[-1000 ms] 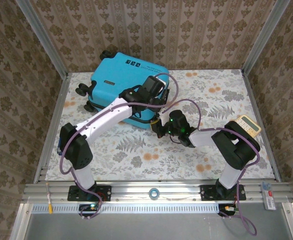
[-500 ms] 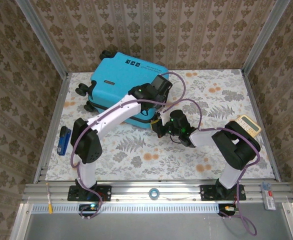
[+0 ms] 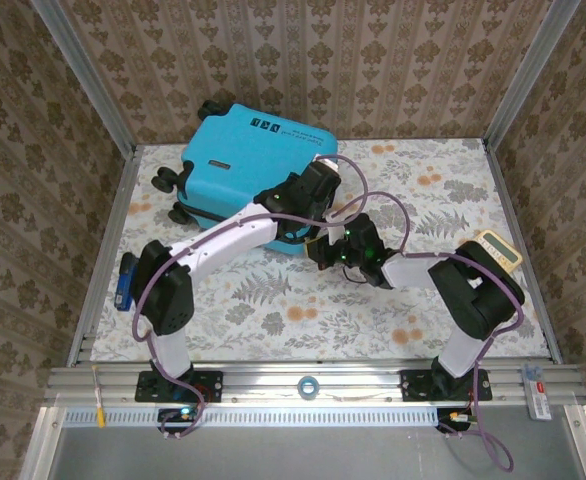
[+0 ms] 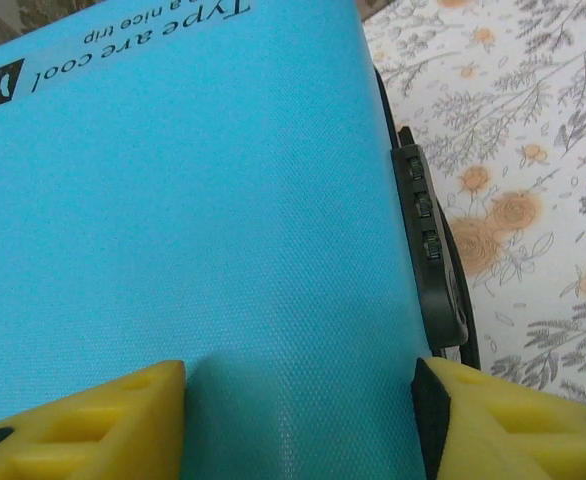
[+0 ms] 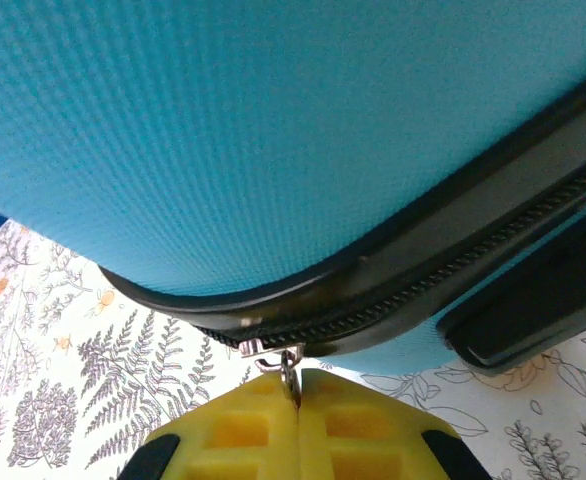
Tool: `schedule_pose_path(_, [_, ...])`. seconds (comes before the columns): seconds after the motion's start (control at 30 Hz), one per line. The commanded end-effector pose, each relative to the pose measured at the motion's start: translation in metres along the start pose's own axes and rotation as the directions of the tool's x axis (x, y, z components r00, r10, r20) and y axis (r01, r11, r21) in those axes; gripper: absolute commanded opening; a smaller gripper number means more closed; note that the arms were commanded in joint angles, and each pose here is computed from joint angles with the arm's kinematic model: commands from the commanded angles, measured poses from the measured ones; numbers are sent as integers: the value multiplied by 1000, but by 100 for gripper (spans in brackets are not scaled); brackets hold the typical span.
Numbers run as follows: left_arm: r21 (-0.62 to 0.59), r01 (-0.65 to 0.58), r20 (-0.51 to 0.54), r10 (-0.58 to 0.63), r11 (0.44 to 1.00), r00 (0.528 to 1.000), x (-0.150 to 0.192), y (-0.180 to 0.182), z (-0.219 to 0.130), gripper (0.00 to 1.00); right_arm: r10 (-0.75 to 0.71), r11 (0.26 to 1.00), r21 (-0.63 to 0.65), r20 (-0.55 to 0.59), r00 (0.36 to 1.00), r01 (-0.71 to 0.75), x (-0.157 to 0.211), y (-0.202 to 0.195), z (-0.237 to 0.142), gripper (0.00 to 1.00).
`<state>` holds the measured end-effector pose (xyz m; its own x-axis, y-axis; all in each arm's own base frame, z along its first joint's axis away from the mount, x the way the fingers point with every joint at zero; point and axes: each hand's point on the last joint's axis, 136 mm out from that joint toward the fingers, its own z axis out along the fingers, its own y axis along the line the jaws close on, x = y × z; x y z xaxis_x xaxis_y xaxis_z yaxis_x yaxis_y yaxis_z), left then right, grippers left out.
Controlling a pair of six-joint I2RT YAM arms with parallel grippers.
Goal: Pack the luggage
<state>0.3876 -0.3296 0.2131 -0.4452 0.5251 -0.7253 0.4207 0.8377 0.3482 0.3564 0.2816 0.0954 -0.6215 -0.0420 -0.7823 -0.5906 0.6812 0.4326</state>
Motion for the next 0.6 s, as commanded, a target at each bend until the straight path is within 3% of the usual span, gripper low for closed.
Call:
schedule_pose_path(0.0, [50, -203, -417, 205, 978, 885, 135, 10, 21, 59, 117, 978, 162, 97, 988, -132, -46, -56, -26, 0])
schedule_pose_path(0.2, [92, -169, -408, 192, 981, 893, 143, 6, 30, 58, 168, 977, 133, -4, 986, -166, -48, -66, -29, 0])
schedule_pose_path(0.43, [141, -169, -387, 212, 975, 898, 145, -5, 30, 56, 169, 963, 214, -7, 986, -163, -55, -94, -25, 0])
schedule_pose_path(0.57, [182, -173, -361, 230, 968, 904, 146, -13, 24, 56, 165, 969, 186, -4, 986, -162, -59, -93, -19, 0])
